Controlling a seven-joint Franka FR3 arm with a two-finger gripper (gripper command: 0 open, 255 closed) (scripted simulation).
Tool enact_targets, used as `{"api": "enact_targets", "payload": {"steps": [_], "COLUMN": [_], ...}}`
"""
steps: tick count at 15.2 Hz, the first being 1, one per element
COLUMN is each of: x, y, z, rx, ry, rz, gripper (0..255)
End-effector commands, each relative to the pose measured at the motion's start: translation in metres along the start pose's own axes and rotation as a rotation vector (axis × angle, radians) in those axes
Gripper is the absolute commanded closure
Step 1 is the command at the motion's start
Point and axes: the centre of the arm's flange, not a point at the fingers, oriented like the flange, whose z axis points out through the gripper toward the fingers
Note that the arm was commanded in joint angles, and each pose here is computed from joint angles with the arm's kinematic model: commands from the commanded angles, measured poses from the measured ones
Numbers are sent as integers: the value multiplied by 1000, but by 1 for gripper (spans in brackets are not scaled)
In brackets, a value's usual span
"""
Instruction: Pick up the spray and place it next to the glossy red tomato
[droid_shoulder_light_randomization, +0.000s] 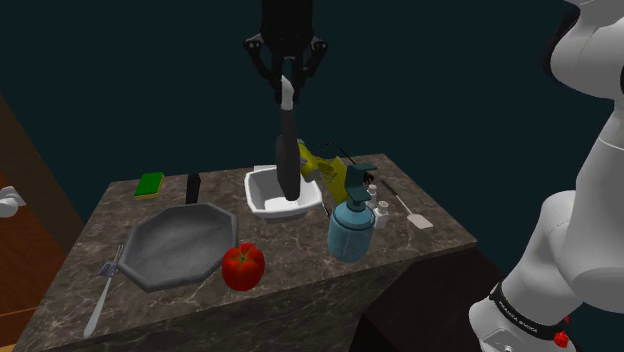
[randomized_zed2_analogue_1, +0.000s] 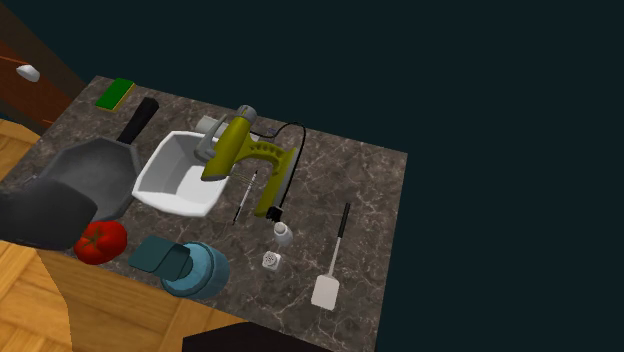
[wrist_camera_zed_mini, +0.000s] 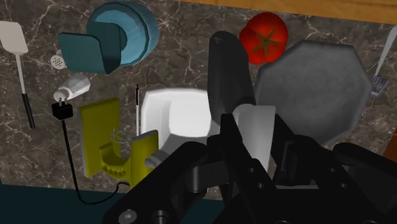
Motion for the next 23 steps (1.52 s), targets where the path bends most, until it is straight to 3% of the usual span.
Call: {"api": "enact_targets", "payload": {"steps": [1,23], "x": [0,-4], "y": [1,-1], "z": [11,127], "rx": [1,1], "ry": [0,0], "rz": [0,0], "gripper": [255,255]}}
